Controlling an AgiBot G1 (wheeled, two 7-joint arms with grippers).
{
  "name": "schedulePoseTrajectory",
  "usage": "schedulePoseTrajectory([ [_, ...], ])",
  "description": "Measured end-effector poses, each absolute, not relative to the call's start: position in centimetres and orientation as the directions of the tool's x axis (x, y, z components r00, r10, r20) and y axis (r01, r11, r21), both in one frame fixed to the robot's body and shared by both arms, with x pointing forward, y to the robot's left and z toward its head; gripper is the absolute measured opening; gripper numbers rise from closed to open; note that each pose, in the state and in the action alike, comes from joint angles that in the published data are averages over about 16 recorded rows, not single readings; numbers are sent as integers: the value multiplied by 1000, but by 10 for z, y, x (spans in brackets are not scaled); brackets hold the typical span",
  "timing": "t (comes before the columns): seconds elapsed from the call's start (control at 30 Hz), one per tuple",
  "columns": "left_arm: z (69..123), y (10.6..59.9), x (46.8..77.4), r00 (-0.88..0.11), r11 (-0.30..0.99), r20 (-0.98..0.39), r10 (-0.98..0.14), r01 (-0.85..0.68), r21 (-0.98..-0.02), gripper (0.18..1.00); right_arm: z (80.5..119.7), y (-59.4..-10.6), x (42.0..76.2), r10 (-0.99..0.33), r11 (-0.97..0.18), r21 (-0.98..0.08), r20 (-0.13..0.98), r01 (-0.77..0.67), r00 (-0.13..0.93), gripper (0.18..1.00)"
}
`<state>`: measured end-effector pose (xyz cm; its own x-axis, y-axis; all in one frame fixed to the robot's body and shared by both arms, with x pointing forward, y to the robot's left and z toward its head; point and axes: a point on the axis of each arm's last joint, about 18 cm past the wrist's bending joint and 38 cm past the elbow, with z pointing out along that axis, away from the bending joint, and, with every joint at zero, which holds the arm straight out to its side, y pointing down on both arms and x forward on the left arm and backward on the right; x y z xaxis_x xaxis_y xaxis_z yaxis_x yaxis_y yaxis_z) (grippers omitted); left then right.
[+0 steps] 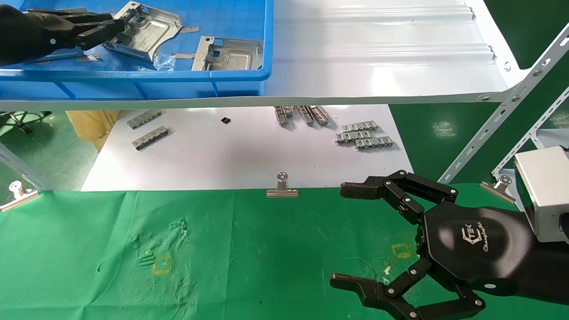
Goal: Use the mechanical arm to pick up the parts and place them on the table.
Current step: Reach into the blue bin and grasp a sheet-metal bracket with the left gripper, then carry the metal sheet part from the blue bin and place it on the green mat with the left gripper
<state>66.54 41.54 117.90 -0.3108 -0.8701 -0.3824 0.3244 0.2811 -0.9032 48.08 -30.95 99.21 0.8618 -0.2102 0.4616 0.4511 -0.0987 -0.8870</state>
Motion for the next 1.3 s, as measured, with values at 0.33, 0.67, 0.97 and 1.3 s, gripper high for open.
schedulePoseTrajectory([
  [0.33, 1183, 411, 661, -331, 265, -390, -859, 363, -893, 290, 992, -309, 481, -210, -99, -887, 462, 451, 862, 1001],
  [0.67, 1200, 396, 648, -371, 226, -422, -827, 468, -854, 273, 992, -309, 481, -210, -99, -887, 462, 451, 862, 1001],
  [0.97, 1215, 370, 613, -470, 194, -522, -712, 583, -789, 272, 992, -309, 481, -210, -99, -887, 462, 451, 862, 1001],
  [1.3, 1202, 340, 572, -577, 195, -656, -486, 661, -725, 272, 992, -309, 481, -210, -99, -887, 462, 451, 862, 1001],
])
